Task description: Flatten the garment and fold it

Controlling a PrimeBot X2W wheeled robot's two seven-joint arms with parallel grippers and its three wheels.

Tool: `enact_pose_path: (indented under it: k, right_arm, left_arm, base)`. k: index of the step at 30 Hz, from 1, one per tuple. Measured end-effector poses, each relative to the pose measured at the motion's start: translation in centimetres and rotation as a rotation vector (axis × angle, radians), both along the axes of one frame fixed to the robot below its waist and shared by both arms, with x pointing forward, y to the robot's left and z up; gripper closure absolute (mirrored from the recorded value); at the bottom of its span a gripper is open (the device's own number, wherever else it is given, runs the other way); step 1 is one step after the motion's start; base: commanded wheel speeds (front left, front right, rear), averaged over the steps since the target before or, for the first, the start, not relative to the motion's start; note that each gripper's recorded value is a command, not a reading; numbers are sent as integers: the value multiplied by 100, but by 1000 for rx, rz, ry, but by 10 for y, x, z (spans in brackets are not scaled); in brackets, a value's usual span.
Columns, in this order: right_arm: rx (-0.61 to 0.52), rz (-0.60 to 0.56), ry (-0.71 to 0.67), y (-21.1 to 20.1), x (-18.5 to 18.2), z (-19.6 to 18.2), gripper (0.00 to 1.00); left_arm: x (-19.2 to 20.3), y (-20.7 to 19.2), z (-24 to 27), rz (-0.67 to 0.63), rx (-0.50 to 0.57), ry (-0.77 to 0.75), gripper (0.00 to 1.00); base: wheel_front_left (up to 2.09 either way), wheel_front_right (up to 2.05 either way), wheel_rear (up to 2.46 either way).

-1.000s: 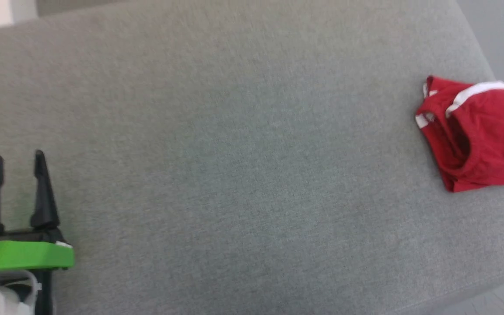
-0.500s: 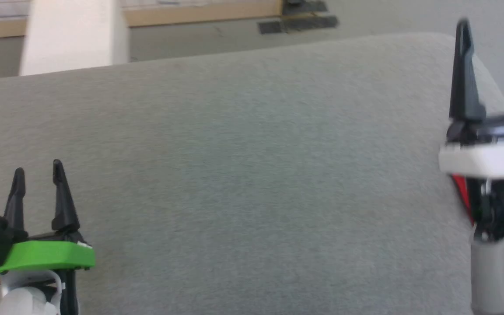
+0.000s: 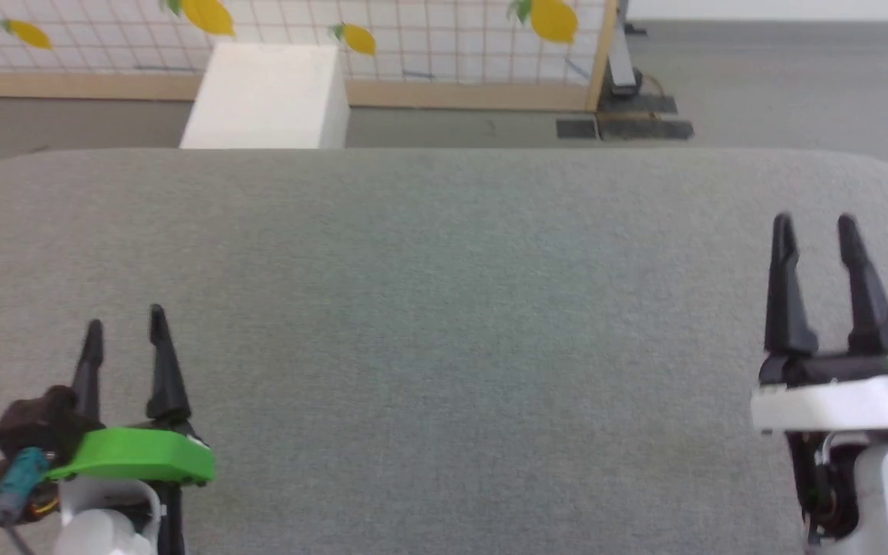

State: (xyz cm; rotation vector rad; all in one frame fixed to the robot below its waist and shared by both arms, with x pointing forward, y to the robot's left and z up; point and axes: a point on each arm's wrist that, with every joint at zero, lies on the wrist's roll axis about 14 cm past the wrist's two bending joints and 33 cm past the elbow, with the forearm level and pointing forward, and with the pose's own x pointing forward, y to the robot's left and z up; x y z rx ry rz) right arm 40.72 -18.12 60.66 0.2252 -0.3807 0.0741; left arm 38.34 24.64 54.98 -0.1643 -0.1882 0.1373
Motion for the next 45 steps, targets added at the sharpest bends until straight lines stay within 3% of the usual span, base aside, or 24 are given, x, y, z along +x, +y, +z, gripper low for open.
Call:
enact_pose_path:
  k: [15,32,33,45]
  right_arm:
    - [-96,59,224,22,-30,-75,0]
    - [-99,74,275,27,-35,-91,0]
    - [-99,74,275,26,-35,-91,100]
    - [-99,73,282,26,-36,-91,100]
  left_arm:
    - [-10,-31,-27,-65,48,80,0]
    - [-16,-41,-47,-100,87,141,0]
    - [-16,-41,-47,-100,87,142,100]
    - [-15,-43,-46,-104,86,145,100]
  base:
    - [0,0,0]
    - [0,0,0]
    - [0,0,0]
    - [0,0,0]
